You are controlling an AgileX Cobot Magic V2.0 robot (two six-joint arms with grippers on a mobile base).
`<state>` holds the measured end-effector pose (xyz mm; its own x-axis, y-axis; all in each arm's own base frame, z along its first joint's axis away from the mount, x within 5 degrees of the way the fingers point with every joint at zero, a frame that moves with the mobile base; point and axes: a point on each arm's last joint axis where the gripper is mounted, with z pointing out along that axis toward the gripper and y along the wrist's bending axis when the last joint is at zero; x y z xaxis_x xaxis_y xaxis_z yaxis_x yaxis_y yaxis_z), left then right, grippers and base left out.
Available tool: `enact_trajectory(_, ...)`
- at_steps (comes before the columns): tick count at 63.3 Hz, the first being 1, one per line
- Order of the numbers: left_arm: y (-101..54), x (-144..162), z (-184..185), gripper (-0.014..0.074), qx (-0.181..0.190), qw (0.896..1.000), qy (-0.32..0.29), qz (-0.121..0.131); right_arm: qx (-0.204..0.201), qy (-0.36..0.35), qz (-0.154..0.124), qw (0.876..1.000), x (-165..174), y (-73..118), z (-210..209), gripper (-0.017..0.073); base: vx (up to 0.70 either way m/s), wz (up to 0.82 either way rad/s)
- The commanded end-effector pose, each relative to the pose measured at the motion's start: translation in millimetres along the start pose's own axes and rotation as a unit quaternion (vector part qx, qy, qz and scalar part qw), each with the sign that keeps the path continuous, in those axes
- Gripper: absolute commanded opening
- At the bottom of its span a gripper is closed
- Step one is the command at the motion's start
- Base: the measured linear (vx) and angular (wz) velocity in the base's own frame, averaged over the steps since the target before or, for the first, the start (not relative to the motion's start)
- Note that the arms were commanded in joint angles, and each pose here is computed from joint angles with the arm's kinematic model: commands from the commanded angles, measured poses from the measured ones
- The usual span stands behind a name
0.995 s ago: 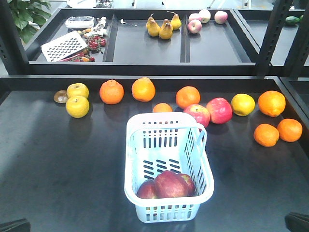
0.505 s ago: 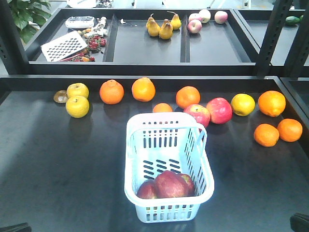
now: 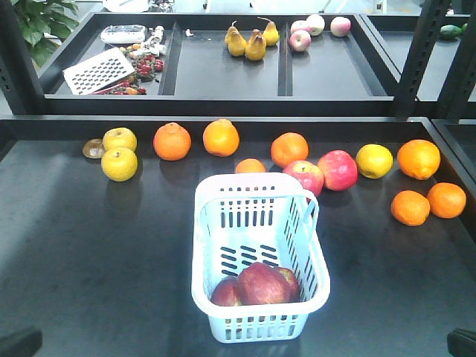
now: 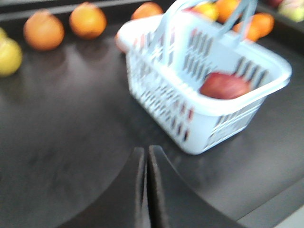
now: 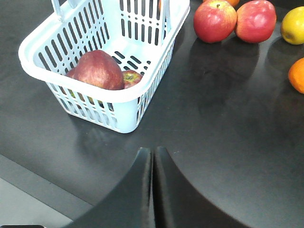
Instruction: Pick three apples into basket with both arms
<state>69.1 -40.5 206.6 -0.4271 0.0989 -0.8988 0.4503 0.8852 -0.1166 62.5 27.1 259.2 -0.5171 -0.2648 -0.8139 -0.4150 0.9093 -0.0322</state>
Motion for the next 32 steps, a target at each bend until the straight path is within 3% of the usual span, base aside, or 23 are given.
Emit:
enact_trajectory(1,7.7,6.1,5.5,-0.0006,-0.033,0.999,-0.036,-0.015,0.005,-0.038,-0.002,0.999,-12.2,-1.1,-3.8,-0.0009,0.0,0.0)
enact_trajectory(11,15.1,26.8,9.4,-0.0006,-0.059,0.995,-0.081,-0.021,0.005,-0.038,-0.002,0.999,-12.2,-1.1,-3.8,-0.0009,0.0,0.0)
enact_trajectory(24,14.1,16.6,-3.7,-0.0006,-0.07,0.982,-0.166,0.051,0.005,-0.038,-0.002,0.999,-12.2,-1.1,-3.8,-0.0009,0.0,0.0)
enact_trajectory(32,17.1,16.3,-11.2,-0.0006,-0.102,0.974,-0.194,0.054,0.005,-0.038,-0.002,0.999,-12.2,-1.1,-3.8,-0.0009,0.0,0.0)
